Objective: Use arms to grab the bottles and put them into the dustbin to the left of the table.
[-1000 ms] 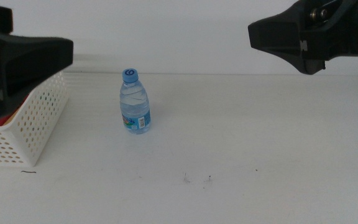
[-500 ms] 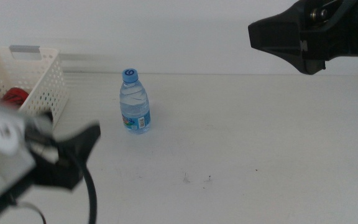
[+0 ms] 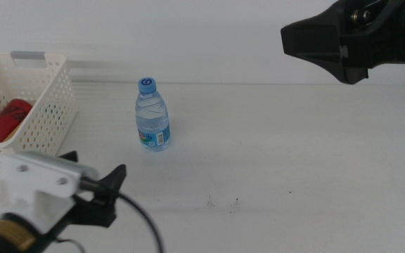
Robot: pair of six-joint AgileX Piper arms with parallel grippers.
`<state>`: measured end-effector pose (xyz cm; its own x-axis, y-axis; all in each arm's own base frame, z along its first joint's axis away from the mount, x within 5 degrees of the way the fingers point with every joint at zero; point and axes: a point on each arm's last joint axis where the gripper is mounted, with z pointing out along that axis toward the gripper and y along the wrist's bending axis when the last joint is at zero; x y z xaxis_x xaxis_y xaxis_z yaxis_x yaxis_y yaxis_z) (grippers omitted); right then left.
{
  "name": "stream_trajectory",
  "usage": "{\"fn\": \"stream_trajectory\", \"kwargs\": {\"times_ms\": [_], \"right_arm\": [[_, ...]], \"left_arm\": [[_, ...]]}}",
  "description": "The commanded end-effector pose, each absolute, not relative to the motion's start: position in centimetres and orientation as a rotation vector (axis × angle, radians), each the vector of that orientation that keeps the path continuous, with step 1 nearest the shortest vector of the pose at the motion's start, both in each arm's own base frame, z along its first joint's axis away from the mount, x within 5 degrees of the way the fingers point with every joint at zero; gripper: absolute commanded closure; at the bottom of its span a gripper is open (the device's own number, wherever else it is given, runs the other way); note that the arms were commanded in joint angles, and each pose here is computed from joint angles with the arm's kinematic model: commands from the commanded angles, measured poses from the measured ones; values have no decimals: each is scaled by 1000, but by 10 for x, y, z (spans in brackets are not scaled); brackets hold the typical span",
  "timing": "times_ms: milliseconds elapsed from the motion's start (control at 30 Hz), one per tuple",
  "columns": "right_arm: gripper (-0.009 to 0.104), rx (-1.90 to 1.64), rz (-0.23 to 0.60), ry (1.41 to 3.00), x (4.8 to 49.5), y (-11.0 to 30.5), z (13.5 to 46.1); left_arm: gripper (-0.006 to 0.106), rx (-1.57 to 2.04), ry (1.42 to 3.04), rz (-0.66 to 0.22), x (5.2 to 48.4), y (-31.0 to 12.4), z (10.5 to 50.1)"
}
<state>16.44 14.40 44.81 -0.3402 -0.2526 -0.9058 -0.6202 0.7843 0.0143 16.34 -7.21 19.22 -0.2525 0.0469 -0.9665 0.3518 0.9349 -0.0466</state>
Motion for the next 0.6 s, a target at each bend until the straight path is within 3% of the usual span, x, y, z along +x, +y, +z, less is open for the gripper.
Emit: {"fn": "stream_trajectory", "kwargs": {"times_ms": [0, 333, 567], "right_arm": [[7, -663, 435, 1906, 163, 142, 452], [7, -663, 435, 1906, 163, 142, 452], [7, -663, 435, 1906, 163, 142, 452]], "left_arm": [[7, 250, 1756, -310, 175, -76, 184], [7, 240, 1793, -367, 249, -109, 133], [7, 242, 1810, -339, 292, -117, 118]]}}
